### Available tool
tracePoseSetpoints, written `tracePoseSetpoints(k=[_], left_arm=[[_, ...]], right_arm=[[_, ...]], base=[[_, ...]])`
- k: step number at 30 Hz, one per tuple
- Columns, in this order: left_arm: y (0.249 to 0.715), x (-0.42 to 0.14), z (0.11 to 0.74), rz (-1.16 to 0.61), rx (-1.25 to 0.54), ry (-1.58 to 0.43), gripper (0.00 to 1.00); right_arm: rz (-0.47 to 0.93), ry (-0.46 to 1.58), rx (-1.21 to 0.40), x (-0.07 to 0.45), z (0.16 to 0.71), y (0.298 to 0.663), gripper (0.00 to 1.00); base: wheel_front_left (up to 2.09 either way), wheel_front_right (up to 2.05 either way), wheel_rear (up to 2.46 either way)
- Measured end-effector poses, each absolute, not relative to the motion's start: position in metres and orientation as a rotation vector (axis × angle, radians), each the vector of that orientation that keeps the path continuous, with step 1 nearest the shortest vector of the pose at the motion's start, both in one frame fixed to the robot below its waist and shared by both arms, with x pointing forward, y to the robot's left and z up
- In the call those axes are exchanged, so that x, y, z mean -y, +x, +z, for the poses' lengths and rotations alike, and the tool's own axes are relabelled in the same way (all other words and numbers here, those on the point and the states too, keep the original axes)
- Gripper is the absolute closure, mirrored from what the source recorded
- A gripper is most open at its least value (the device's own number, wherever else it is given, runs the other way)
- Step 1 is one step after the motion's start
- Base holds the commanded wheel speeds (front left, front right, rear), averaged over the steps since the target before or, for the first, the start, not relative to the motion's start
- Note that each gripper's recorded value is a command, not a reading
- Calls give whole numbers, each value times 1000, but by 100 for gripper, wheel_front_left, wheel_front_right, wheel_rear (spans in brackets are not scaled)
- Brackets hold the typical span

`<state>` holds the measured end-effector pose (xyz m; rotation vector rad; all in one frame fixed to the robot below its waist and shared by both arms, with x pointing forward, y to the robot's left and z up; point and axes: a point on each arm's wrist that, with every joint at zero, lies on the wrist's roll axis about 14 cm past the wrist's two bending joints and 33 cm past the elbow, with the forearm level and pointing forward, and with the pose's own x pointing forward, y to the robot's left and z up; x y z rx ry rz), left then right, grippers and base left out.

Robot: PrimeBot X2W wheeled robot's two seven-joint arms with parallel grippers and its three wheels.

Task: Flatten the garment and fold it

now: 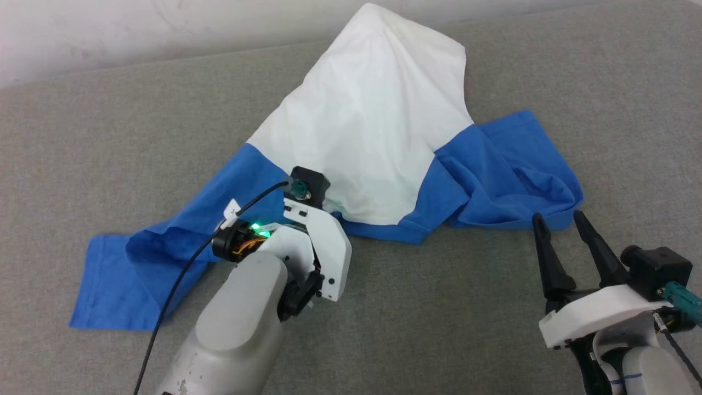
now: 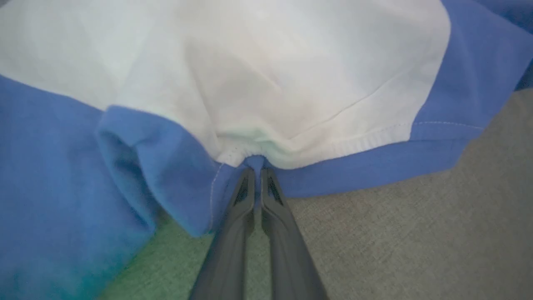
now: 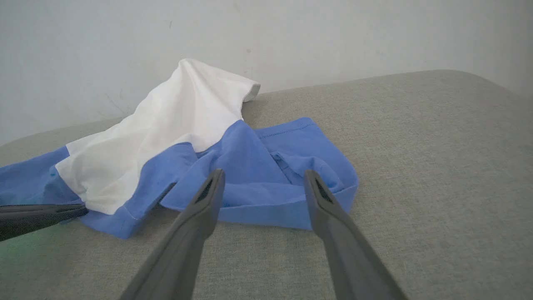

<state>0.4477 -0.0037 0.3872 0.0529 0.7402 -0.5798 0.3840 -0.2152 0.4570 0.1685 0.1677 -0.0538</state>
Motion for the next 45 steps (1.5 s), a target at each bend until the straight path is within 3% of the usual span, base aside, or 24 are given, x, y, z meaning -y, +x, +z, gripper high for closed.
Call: tracePoseSetpoints(k=[7, 14, 22, 23, 24, 28, 33, 40, 45], left_arm=[[420, 10, 393, -652, -759, 45, 100], [363, 18, 407, -751, -772, 6, 100], [312, -19, 407, -660, -840, -65, 100], [309, -22, 406, -643, -845, -75, 72], [307, -25, 405, -629, -848, -86, 0], [316, -32, 410, -569, -780, -157, 0], [355, -49, 443, -457, -516, -266, 0], [400, -106, 479, -232, -166, -256, 0], [406, -134, 476, -116, -90, -234, 0]], right_arm=[[-33, 175, -135, 209, 468, 386, 0], [-21, 177, -112, 207, 481, 383, 0], [-20, 181, -149, 208, 479, 379, 0], [-24, 180, -159, 209, 477, 379, 0], [-30, 180, -171, 211, 475, 379, 0], [-60, 173, -225, 221, 462, 379, 0], [-98, 175, -327, 232, 439, 382, 0], [-39, 228, -529, 208, 402, 394, 0], [25, 182, -727, 189, 371, 387, 0]], base=[[0, 0, 0], [0, 0, 0], [0, 0, 0], [0, 0, 0], [0, 0, 0], [0, 0, 0], [0, 0, 0], [0, 0, 0], [0, 0, 0]])
